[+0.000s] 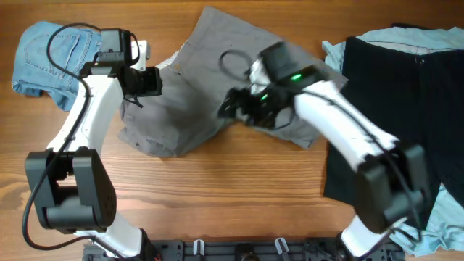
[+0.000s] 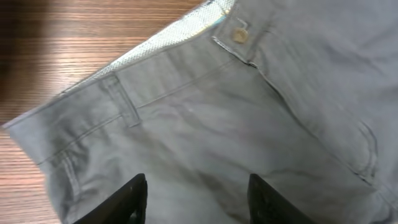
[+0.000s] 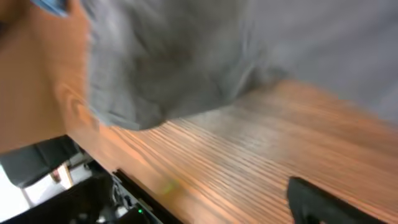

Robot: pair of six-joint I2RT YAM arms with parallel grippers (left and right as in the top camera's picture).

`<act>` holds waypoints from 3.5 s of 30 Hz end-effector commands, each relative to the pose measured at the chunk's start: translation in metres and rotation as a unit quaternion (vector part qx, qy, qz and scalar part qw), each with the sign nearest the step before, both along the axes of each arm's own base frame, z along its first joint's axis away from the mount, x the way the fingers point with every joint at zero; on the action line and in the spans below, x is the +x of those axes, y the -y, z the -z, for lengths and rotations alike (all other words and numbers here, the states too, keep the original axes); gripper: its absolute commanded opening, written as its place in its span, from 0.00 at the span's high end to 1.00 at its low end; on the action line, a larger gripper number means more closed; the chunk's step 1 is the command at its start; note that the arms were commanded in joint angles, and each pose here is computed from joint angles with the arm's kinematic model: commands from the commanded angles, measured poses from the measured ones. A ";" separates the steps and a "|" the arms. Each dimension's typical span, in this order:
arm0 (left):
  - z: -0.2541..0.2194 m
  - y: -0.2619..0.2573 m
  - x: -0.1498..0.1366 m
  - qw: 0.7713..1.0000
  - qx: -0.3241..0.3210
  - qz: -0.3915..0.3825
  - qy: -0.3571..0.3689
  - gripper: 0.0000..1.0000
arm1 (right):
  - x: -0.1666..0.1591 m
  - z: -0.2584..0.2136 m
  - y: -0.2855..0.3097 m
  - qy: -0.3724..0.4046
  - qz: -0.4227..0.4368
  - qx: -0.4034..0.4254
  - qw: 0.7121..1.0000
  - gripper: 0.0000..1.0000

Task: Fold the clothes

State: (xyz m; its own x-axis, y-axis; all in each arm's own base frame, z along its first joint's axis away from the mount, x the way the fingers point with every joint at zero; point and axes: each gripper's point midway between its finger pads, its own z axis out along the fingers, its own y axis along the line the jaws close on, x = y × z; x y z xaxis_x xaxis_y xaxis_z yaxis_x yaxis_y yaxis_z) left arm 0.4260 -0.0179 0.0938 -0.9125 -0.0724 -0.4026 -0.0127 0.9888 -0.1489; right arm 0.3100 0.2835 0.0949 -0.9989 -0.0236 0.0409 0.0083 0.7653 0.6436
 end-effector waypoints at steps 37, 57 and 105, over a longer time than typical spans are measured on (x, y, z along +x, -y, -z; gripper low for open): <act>0.016 0.056 -0.032 0.987 -0.131 0.063 -0.076 0.37 | 0.069 -0.074 0.110 0.099 0.060 -0.195 0.974 0.00; 0.103 0.059 -0.126 0.962 0.012 -0.019 -0.272 0.96 | 0.046 -0.063 0.168 0.022 0.053 -0.206 0.977 0.00; -0.091 -0.105 -0.087 0.963 -0.097 -0.249 0.020 0.96 | -0.067 -0.127 0.153 0.141 0.058 -0.185 0.971 0.66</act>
State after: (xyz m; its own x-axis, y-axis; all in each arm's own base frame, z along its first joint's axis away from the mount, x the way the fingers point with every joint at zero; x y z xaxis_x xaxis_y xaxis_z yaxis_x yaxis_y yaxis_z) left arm 0.3375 0.0697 0.1610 -0.7705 -0.5745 -0.2762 -0.4665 0.8035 -0.3698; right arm 0.2396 0.1376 0.2188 -0.9734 0.0654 -0.2193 -0.0150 0.9379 0.3466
